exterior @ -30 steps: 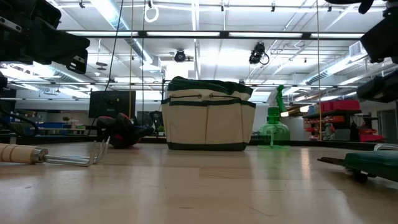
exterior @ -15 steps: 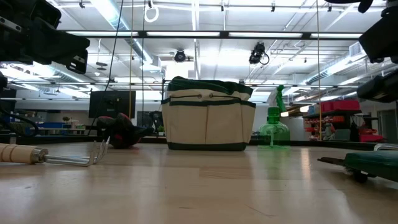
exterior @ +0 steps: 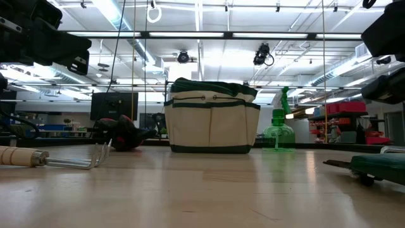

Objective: Pick & Place Garden tools in Gardening bag
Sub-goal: Put the right brown hand rake into the gardening bag

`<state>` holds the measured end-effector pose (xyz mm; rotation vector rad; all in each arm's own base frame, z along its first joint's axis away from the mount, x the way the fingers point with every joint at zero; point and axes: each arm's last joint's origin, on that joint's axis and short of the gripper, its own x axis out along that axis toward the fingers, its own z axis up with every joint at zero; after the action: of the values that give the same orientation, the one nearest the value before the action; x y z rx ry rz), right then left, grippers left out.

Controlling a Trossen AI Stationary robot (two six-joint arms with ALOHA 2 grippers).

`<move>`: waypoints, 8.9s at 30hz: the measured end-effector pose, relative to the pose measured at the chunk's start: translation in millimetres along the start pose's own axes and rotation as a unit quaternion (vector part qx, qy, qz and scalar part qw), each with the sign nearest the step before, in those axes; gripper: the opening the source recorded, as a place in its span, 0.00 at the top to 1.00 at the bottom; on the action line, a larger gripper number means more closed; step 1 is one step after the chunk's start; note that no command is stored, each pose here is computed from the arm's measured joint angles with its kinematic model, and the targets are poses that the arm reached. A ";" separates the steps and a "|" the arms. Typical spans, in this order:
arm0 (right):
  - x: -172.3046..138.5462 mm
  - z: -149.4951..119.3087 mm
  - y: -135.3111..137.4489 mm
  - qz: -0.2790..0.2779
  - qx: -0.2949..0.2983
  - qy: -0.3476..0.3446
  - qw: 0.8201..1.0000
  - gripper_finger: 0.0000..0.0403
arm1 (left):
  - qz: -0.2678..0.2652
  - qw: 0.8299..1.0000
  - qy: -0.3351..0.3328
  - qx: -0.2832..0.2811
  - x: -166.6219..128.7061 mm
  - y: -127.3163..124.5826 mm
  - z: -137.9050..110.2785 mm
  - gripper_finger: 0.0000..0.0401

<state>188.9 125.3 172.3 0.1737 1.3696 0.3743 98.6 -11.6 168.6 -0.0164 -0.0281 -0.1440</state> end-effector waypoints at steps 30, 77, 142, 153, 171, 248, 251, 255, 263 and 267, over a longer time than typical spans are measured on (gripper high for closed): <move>-0.1 4.0 1.9 0.010 -0.005 -0.020 1.000 0.51 | 0.000 1.000 0.000 0.000 0.0 0.0 0.0 0.95; -0.7 -4.8 -7.0 -0.079 0.195 -0.012 0.977 0.51 | 0.000 1.000 0.000 0.000 0.0 0.0 0.0 0.95; 35.3 -7.9 18.7 -0.157 0.201 -0.029 0.966 0.51 | 0.000 1.000 0.000 0.000 0.0 0.0 0.1 0.95; 23.4 -7.8 24.8 -0.196 0.203 -0.008 0.959 0.51 | 0.000 1.000 0.000 0.000 0.0 0.0 0.1 0.95; 39.6 -8.4 21.5 -0.216 0.208 0.021 0.954 0.51 | 0.000 1.000 0.000 0.000 0.0 0.0 0.1 0.95; -7.8 47.3 -11.0 -0.108 0.123 -0.163 0.973 0.86 | 0.000 1.000 0.000 0.000 0.0 0.0 0.1 0.95; -13.7 55.7 -20.3 -0.108 0.110 -0.190 0.970 0.86 | 0.000 1.000 0.000 0.000 0.0 0.0 0.0 0.95; -21.9 63.9 -32.3 -0.113 0.100 -0.219 0.964 0.86 | 0.000 1.000 0.000 0.000 0.0 0.0 0.0 0.95; -28.3 68.7 -48.5 -0.129 0.099 -0.229 0.960 0.86 | 0.000 1.000 0.000 0.000 0.0 0.0 -0.1 0.95; -30.0 69.5 -53.9 -0.135 0.102 -0.230 0.958 0.86 | 0.000 1.000 0.000 0.000 0.0 0.0 0.0 0.95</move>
<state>260.7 71.1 195.6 0.2250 0.9509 -0.0410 98.6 -11.5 168.6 -0.0164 -0.0276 -0.1436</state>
